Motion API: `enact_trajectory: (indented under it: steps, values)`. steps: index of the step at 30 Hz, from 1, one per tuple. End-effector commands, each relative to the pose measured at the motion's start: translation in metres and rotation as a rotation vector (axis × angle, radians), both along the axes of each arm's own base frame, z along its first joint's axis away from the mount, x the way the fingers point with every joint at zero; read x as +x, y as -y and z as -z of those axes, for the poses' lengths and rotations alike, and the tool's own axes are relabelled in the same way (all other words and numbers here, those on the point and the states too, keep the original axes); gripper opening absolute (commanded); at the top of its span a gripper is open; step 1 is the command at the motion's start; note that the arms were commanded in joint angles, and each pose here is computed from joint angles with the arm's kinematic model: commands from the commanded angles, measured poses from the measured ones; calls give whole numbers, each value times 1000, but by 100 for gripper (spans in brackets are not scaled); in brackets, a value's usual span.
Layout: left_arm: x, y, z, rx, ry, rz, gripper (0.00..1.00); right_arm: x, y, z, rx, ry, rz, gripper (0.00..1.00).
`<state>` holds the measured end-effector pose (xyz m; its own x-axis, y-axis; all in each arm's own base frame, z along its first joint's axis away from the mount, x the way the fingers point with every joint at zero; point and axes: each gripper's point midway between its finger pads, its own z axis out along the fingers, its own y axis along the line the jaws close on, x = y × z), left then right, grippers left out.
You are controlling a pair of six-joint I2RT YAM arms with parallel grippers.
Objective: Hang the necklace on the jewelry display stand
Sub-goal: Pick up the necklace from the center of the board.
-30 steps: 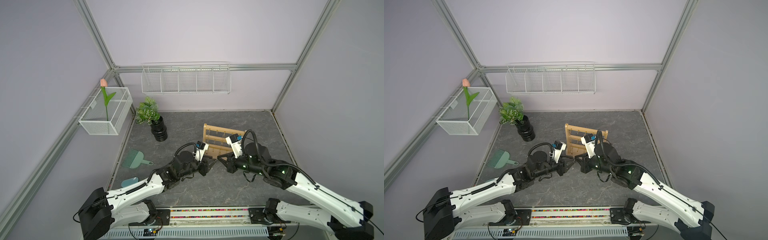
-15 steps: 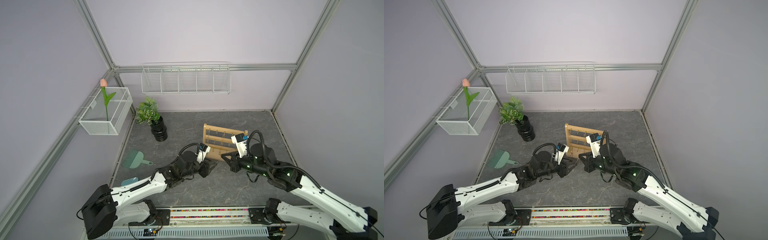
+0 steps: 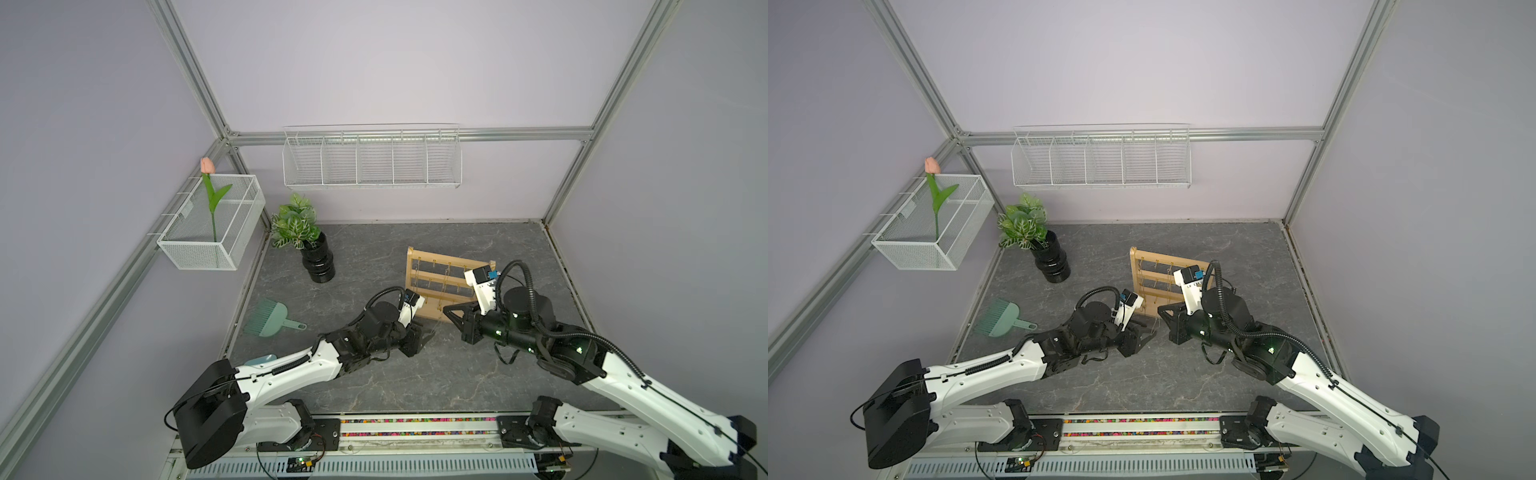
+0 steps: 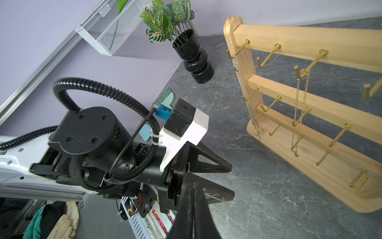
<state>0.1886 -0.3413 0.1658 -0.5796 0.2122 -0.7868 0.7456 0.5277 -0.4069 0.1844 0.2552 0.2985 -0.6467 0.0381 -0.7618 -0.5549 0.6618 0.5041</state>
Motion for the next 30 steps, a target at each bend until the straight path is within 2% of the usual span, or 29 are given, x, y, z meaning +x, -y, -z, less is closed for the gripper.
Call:
enact_trajectory:
  steps: [1, 5, 7, 9, 11, 16, 30]
  values:
    - [5, 2, -8, -13, 22, -6, 37, 4, 1, -13, 28, 29, 14, 7]
    - [5, 2, -12, -17, 30, -1, 21, 5, 2, -11, 23, 26, 20, 7]
    - [4, 2, -12, -18, 30, 3, 19, 5, 3, -12, 22, 30, 24, 7]
    - [3, 2, -12, -19, 30, 8, 21, 6, 3, -13, 25, 35, 28, 7]
    - [3, 2, -11, -17, 25, 7, 30, 6, 2, -15, 28, 39, 26, 7]
    - [5, 2, -10, -14, 25, -3, 44, 5, -4, -20, 49, 46, -1, 7]
    - [16, 17, 27, 17, -43, -31, 50, 3, -2, -47, 122, 108, -2, 7]
